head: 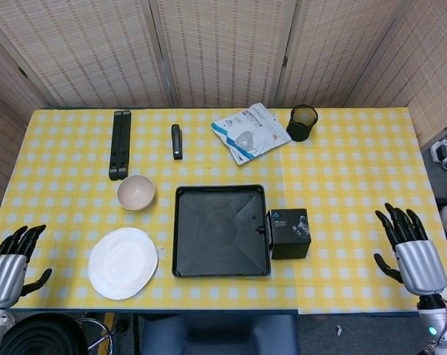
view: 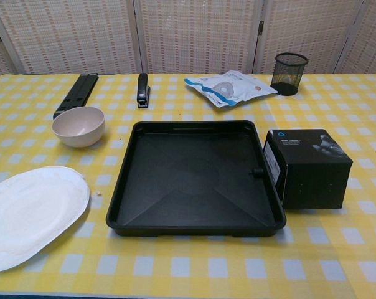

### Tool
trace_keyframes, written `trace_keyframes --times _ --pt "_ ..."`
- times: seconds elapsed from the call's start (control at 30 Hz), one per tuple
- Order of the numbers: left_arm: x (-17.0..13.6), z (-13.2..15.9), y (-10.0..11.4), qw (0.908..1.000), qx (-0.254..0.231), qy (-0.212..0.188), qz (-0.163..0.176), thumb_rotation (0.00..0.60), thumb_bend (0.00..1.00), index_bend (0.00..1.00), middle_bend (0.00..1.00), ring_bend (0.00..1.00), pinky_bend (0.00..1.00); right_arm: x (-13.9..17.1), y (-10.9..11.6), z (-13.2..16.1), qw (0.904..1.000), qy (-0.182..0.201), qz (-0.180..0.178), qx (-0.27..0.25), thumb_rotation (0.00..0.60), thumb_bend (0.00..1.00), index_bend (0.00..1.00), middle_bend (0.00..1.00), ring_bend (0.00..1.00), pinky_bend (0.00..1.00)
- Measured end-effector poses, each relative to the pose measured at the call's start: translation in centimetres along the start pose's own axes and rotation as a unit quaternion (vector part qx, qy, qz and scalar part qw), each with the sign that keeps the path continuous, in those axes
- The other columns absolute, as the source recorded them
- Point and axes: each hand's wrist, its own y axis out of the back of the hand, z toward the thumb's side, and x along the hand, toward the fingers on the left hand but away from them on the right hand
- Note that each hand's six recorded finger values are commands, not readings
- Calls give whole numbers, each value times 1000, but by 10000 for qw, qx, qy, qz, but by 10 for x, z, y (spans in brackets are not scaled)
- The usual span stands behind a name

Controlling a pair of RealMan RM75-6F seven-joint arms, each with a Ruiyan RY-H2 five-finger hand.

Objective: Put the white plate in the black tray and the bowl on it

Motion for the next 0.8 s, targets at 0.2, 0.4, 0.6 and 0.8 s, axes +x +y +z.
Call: trace_keyframes --times 0.2,0.4,0.6,0.8 --pt "2 3 -3 9999 -52 -73 -67 600 320 110 154 94 185 3 0 0 10000 -26 -20 48 600 330 0 0 0 0" --pt "-4 13 -5 9994 -174 -270 -147 600 320 0 132 82 189 6 -1 3 10000 36 8 83 600 331 0 0 0 0" --pt "-18 28 -12 9976 -249 -576 -278 600 294 0 178 162 293 7 -1 7 9999 116 31 63 600 330 0 0 0 0" --pt "-32 42 -25 9959 -306 -789 -316 600 282 79 458 385 521 7 -2 7 9999 127 89 45 600 330 0 0 0 0"
